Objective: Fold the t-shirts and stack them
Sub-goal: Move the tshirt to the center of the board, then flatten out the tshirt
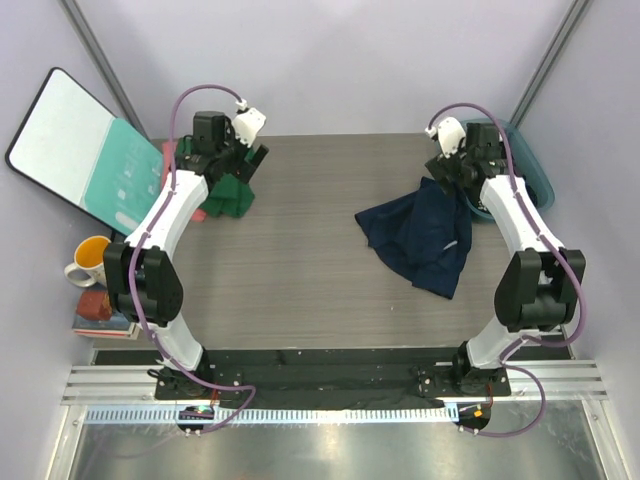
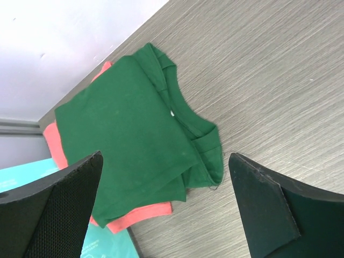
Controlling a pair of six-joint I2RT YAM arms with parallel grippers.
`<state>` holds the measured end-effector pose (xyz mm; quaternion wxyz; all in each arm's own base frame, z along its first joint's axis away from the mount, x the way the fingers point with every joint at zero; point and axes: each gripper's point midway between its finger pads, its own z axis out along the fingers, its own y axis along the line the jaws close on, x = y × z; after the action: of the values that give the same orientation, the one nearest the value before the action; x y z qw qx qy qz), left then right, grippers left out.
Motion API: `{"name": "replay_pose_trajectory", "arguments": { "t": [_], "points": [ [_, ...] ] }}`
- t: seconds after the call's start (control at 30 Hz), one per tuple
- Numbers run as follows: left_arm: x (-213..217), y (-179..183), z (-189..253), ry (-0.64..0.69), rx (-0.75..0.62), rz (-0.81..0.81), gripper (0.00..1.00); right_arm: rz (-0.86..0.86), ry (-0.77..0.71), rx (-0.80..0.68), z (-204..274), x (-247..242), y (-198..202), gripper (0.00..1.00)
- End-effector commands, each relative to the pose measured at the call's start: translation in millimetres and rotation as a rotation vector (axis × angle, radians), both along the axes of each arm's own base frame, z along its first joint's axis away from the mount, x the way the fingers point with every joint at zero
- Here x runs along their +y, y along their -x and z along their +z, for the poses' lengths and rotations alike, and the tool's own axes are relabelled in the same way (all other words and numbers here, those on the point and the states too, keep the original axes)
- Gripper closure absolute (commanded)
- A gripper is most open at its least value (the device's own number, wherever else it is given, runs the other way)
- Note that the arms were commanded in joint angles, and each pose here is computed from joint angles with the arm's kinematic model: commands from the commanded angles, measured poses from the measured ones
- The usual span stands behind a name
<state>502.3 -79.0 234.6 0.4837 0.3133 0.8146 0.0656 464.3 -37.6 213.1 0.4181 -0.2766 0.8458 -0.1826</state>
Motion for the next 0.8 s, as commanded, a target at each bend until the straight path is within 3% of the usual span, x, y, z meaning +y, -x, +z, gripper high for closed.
{"name": "replay_pose_trajectory", "arguments": {
  "t": [0.0,0.2,0.3,0.43,0.57,0.77],
  "points": [
    [-15.1,1.7,15.7,0.043,-0.036,-0.064,0.00,0.084,-0.051,-0.070,59.7,28.4,-4.7,0.00],
    [-62.8,12.8,-9.9,0.102,0.089,-0.244,0.00,0.191,-0.045,0.007,58.1,51.1,-11.1,0.01],
    [-83.9,13.0,-34.5,0.102,0.144,-0.298,0.00,0.401,-0.071,0.163,37.6,81.3,22.9,0.05],
    [-104.0,8.1,-54.4,0.096,0.190,-0.308,0.00,0.636,0.004,0.351,-4.5,117.4,76.9,0.06],
    [-110.4,3.4,-61.6,0.106,0.205,-0.305,0.00,0.727,-0.027,0.498,-46.5,133.2,122.3,0.05],
    [-125.1,-1.8,-70.3,0.107,0.212,-0.323,0.00,0.732,-0.078,0.624,-81.0,151.3,145.8,0.11]
  ]
}}
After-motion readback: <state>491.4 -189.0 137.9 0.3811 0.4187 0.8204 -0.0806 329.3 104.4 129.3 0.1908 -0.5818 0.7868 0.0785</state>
